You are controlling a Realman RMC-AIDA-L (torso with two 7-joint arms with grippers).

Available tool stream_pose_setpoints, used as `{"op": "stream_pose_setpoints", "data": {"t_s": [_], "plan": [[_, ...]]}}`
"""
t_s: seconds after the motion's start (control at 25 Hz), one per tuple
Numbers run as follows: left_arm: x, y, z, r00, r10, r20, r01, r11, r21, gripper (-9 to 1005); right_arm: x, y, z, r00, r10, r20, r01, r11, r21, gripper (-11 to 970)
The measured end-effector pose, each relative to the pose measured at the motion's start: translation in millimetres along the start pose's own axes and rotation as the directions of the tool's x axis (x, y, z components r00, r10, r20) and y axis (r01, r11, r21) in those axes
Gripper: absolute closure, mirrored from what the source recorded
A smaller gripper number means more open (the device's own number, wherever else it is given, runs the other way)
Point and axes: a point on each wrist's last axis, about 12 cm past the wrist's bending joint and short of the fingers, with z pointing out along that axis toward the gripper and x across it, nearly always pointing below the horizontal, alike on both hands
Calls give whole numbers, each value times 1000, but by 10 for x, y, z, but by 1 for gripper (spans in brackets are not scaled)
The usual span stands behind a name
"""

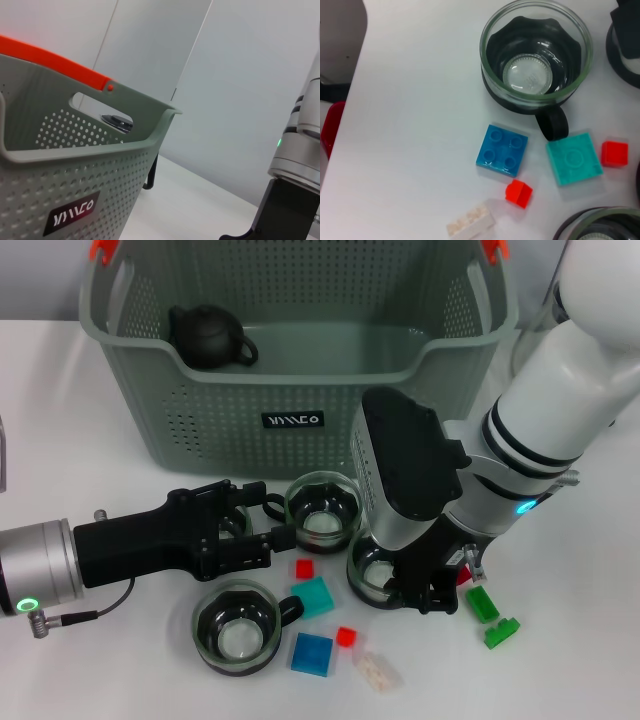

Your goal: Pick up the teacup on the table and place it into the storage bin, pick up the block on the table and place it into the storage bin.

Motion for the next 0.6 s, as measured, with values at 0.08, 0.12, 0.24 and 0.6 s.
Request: {"op": "stream_pose_setpoints", "data": {"t_s": [0.08,0.12,0.24,0.6], "plan": [[-1,-1,0,1000,0,0,0,1000,1,167,3,1,-7,1000,3,3,-3,1000,2,905],[-1,-2,0,1000,0,1,0,1000,2,167,4,2,-13,1000,4,6,-4,1000,3,905],[-2,-3,1,1000,1,1,-1,1000,3,166,8,15,-40,1000,5,14,-5,1000,1,904],[-8,-8,0,1000,2,2,-2,1000,9,167,79,48,-265,996,55,75,-54,998,-20,905]]}}
